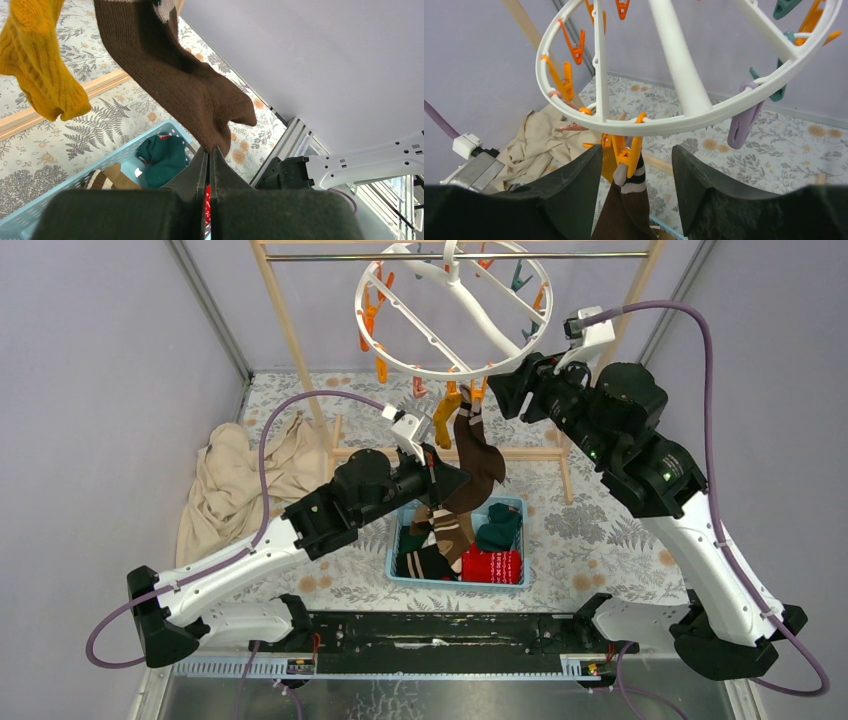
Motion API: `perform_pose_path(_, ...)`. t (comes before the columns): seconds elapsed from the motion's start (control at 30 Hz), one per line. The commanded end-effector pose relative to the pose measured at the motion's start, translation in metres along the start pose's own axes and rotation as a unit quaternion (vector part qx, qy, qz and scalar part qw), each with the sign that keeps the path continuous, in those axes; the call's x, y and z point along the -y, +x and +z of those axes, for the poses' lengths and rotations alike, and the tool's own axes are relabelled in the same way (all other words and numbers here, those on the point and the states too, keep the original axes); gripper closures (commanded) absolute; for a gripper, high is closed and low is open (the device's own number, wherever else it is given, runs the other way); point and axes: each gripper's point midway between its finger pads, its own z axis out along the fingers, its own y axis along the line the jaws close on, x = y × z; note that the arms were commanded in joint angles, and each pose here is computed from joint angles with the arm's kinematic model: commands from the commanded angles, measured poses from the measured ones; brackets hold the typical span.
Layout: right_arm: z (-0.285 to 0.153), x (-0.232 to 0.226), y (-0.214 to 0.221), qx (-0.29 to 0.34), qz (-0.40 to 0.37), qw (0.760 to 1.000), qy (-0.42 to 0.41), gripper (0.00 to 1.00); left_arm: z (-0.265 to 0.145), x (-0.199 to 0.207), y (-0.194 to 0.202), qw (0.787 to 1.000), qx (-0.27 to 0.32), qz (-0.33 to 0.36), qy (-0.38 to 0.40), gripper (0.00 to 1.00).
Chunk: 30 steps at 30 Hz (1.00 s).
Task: Remove the socks clipped to the hanger
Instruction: Remove the sock from the hanger.
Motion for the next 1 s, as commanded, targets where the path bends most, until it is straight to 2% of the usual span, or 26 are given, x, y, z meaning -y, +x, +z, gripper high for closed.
perform_pose_path(0.0,0.003,-0.008,0.003,-0.015,0.014,1.000,-0.020,0.39,-0.004,-0.002,-0.007,1.000,0.014,0.004,-0.006,1.00)
perform_pose_path(0.2,0.017,-0.003,0.019,-0.052,0.019,0.998,0.004,0.37,0.000,-0.003,-0.004,1.000,0.012,0.003,-0.005,1.00)
perform_pose_path(0.6,0.021,-0.001,0.020,-0.057,0.022,0.998,0.032,0.40,0.006,-0.007,0.005,1.000,0.001,0.003,-0.010,1.00)
perform_pose_path(0.97,0.017,-0.022,0.022,-0.065,-0.022,0.995,0.078,0.43,0.012,-0.007,0.008,1.000,-0.003,0.005,-0.008,1.00)
